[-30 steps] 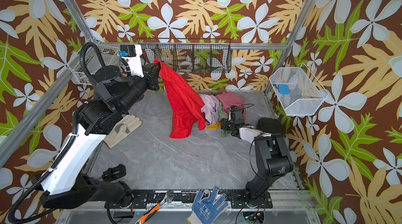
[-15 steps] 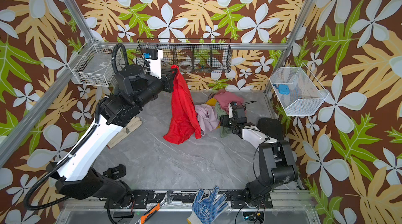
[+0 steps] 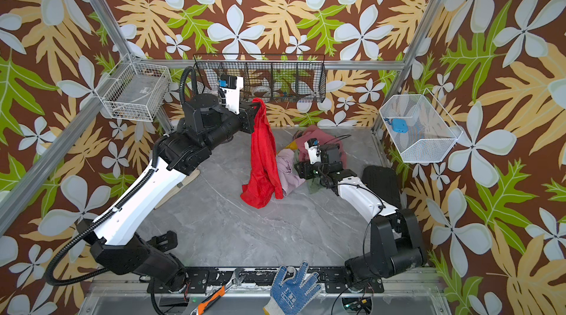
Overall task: Pick out a specific cloth from the pile
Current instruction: 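Pull the red cloth with the left gripper away from the pile toward the glove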
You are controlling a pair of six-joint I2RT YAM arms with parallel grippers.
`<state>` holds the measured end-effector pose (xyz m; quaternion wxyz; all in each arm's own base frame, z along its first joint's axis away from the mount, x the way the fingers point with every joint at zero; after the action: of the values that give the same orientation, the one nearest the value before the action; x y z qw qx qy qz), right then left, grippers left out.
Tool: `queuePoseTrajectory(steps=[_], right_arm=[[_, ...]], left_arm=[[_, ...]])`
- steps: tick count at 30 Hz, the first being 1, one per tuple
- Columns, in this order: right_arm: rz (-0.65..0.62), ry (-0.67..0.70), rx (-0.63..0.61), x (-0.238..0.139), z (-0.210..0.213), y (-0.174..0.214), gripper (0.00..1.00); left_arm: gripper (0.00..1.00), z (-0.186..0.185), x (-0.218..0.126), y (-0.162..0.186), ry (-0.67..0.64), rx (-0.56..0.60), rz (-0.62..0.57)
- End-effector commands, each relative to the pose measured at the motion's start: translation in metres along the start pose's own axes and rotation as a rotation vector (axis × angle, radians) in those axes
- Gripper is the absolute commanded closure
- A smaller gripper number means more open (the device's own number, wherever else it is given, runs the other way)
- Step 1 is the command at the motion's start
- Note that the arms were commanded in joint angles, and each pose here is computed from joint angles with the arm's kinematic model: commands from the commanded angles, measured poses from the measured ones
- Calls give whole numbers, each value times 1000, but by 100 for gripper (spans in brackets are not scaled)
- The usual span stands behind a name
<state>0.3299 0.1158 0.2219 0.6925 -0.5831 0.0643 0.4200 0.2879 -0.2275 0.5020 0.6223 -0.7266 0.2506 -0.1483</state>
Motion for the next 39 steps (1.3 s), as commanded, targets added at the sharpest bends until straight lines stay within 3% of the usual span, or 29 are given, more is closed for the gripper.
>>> queuePoseTrajectory(steps=[1, 7, 13, 16, 20, 21, 33, 39], right_arm=[[12, -107, -71, 2, 13, 0, 29], [82, -131, -218, 20, 39, 6, 27], [151, -49, -225, 48, 37, 8, 32], [183, 78, -213, 60, 25, 10, 47], [155, 155, -167, 66, 16, 10, 98], [136, 157, -149, 65, 15, 9, 100], [-87, 320, 103, 12, -34, -32, 100], [-116, 392, 115, 1, -44, -41, 100]], left_arm=[[100, 0, -6, -11, 10, -10, -66], [100, 2, -11, -8, 14, -16, -60], [100, 3, -19, -10, 19, -26, -76], [100, 3, -25, -12, 13, -25, -87], [100, 5, -33, -13, -3, -25, -96], [100, 6, -35, -13, -9, -24, -98], [100, 32, -76, -18, -193, 10, -110], [100, 43, -89, -22, -284, 28, -100]])
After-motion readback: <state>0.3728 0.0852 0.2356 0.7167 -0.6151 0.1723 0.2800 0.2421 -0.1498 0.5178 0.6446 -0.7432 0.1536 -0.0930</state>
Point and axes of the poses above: each gripper's point midway between its finger pads, its own x axis out along the fingers, its own z axis along the line the jaws close on, y = z × x, the point moved 10 cm from there along -x, back along the fingers, and after that the axes turned 4 degrees about x, right-handed, at the moved point
